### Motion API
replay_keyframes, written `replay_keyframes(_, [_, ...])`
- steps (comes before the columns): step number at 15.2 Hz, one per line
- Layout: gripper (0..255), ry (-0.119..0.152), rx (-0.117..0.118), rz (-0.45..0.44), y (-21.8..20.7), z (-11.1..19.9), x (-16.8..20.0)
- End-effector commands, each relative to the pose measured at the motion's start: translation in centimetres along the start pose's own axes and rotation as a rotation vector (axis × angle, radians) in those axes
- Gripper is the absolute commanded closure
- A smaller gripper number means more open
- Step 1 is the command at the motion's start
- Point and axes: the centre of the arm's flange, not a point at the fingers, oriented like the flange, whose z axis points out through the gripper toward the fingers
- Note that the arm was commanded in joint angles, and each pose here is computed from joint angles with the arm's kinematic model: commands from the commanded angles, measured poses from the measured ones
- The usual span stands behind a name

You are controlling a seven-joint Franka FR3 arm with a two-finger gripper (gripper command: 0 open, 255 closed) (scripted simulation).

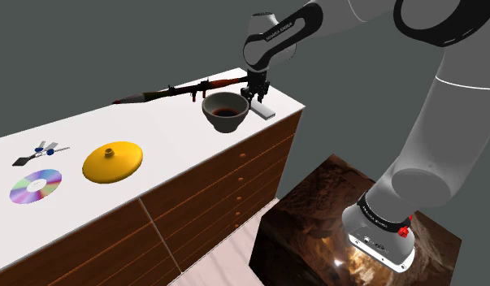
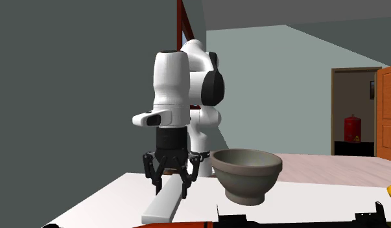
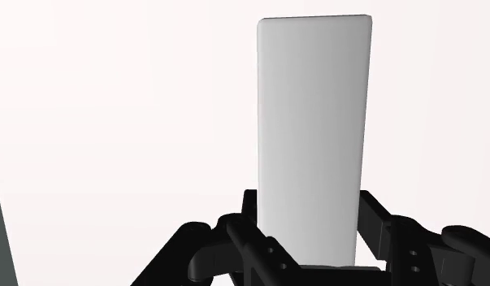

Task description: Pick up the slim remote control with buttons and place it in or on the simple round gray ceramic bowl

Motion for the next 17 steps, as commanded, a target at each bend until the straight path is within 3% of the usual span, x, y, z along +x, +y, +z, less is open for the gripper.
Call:
replay_keyframes(1, [255, 0.000, 0.000, 0.000, 0.0, 0.0, 0.0])
replay_keyframes(9, [255, 0.000, 0.000, 0.000, 0.0, 0.0, 0.0])
replay_keyframes(17, [255, 0.000, 0.000, 0.000, 0.0, -4.2, -0.1])
